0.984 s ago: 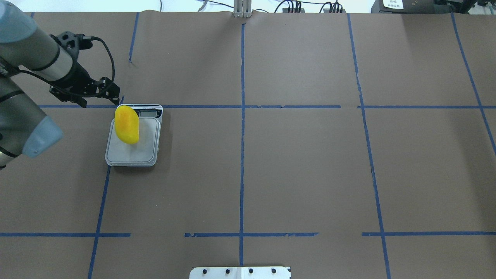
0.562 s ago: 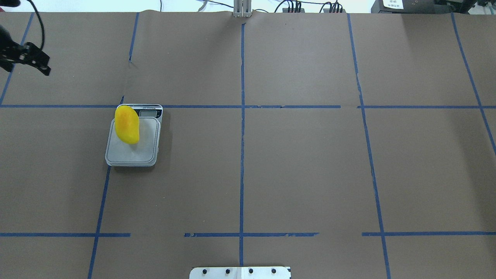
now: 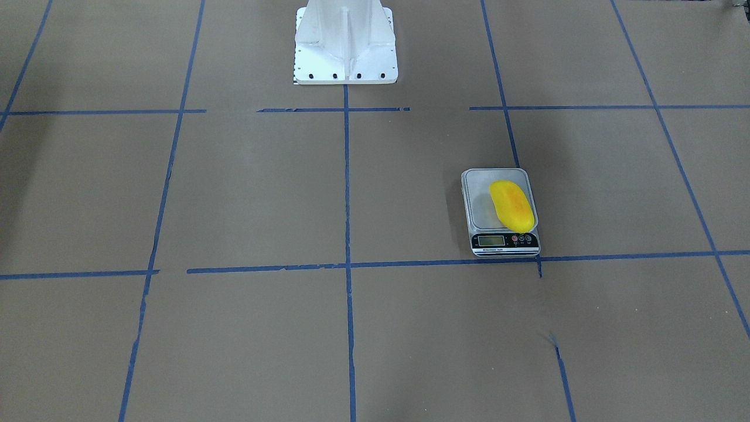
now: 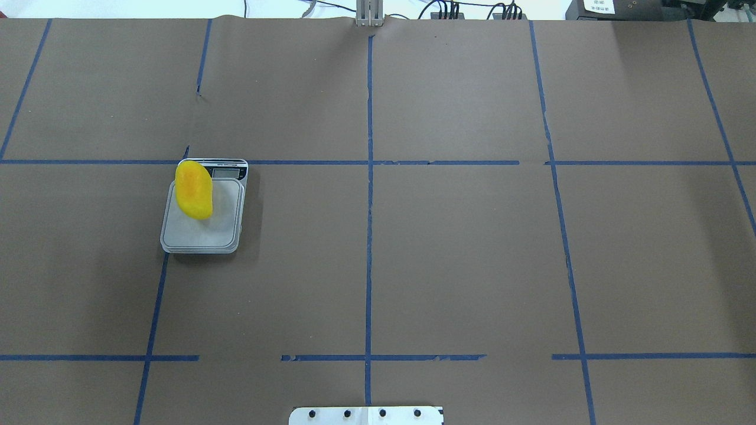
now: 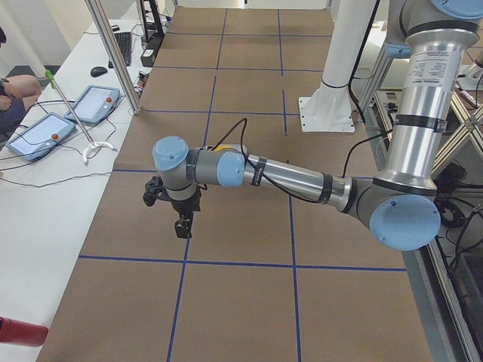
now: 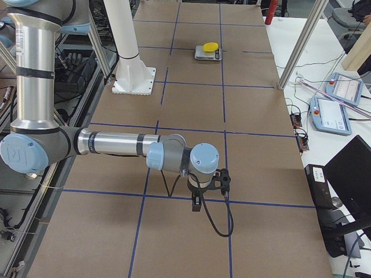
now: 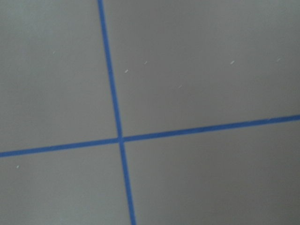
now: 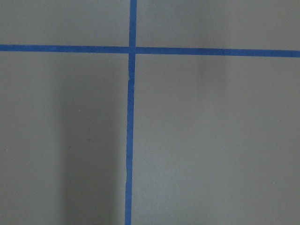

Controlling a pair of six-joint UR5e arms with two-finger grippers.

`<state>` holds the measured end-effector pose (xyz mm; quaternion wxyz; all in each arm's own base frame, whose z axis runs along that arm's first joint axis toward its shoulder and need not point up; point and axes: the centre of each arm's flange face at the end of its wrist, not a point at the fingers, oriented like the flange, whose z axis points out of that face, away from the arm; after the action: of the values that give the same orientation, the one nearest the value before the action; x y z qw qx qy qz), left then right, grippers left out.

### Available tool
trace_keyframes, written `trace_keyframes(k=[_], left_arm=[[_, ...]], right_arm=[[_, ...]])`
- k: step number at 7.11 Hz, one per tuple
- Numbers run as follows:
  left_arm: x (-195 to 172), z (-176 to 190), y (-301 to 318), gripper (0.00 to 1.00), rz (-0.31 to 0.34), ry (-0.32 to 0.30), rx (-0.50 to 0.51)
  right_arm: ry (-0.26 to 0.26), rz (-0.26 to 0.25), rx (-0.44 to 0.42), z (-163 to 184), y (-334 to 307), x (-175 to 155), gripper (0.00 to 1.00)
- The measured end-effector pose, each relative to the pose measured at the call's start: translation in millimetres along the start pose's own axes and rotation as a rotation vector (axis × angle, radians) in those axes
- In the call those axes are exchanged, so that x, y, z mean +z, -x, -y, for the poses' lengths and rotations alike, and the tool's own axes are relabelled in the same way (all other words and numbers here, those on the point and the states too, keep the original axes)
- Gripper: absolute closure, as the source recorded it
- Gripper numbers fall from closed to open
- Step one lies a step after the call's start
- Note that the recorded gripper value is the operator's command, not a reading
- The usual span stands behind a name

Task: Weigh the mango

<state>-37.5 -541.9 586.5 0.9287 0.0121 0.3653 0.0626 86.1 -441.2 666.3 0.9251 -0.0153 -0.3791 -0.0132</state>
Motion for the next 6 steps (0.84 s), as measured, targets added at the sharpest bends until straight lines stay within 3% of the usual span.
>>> trace_keyframes(k=[3, 6], left_arm=[[31, -20, 42, 0.0, -0.03, 0.058, -0.039], [35, -38, 55, 0.0, -0.082, 0.051, -0.033]], right_arm=[[0.0, 0.0, -0.001, 0, 0, 0, 0.0], [0.0, 0.0, 0.0, 0, 0, 0, 0.0]])
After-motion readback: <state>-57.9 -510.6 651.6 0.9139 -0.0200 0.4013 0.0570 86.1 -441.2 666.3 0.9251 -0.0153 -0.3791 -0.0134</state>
